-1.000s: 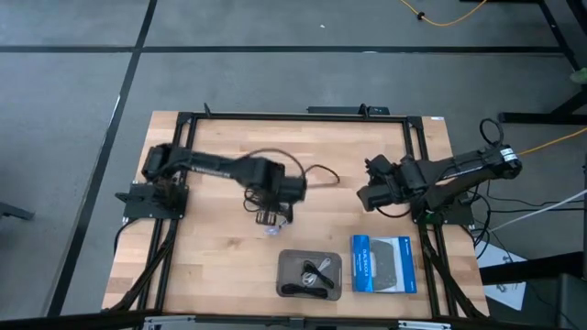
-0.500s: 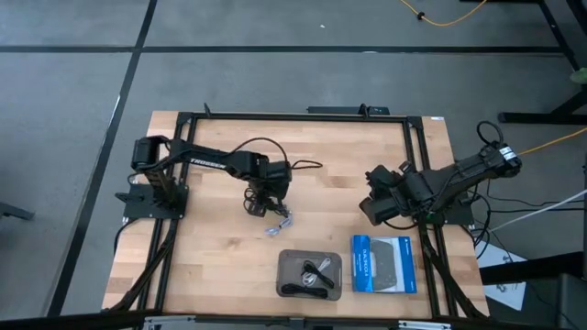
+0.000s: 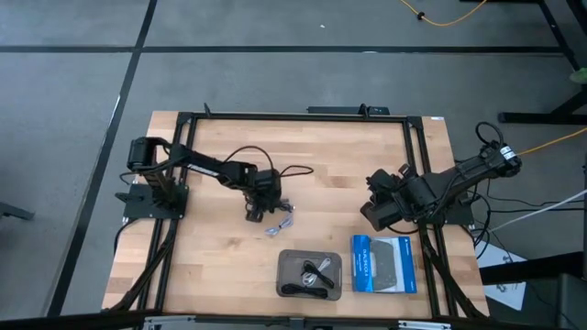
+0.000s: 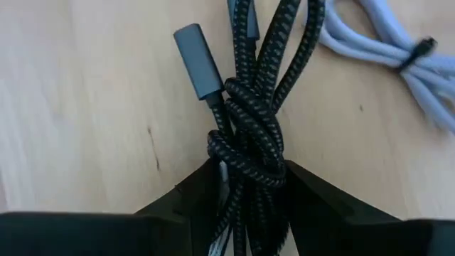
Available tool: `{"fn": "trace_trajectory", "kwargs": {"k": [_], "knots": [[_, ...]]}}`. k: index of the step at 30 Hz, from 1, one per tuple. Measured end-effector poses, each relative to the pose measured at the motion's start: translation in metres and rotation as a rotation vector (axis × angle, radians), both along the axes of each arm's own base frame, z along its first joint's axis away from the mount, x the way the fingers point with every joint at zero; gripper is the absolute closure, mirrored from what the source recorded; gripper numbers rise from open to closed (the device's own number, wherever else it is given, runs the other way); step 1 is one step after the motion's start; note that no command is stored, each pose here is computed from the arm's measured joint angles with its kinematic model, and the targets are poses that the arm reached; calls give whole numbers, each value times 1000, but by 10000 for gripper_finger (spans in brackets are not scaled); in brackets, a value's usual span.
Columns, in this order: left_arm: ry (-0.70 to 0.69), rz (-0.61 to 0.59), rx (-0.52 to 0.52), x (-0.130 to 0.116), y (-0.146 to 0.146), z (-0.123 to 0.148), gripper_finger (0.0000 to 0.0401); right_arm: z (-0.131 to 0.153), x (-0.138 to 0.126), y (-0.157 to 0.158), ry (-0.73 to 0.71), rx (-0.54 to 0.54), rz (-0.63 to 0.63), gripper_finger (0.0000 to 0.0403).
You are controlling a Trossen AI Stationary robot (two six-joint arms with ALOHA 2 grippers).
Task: Pick and place USB-C Cables
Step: Put the black charger cable into the black bin
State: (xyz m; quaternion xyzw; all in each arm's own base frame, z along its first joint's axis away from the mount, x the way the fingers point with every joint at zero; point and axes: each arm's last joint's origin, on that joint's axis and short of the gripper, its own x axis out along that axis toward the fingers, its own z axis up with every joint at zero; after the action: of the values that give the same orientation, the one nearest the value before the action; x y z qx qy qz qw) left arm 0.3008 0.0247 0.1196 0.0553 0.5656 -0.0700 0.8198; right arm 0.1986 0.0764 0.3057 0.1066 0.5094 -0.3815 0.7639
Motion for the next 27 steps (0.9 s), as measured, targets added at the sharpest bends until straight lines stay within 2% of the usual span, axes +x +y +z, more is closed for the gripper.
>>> {"fn": "trace_trajectory", "kwargs": {"k": [2,4,6,7,8,10,12,15,19,22,27], "knots": [[-1,46,18,0,0,0,274,0,0,0,-8,-15,1,253],[-10,59,39,1,1,3,308,0,1,0,-22,-25,1,253],[-37,77,91,6,1,13,346,0,2,0,-35,-22,0,253],[-50,87,128,8,1,19,349,0,3,0,-43,-18,0,253],[-50,96,175,9,0,27,349,0,4,1,-49,-15,0,253],[-136,116,231,18,-3,56,349,0,5,2,-67,-6,0,253],[-250,145,226,23,-11,93,349,0,5,2,-68,-2,0,253],[-369,178,124,26,-30,135,349,0,5,2,-66,4,0,253],[-534,198,-159,33,-71,185,349,0,5,2,-60,13,-1,253],[-560,158,-256,47,-112,189,350,0,5,2,-59,11,0,253],[-540,137,-284,71,-172,176,350,0,4,1,-44,3,0,253]]}}
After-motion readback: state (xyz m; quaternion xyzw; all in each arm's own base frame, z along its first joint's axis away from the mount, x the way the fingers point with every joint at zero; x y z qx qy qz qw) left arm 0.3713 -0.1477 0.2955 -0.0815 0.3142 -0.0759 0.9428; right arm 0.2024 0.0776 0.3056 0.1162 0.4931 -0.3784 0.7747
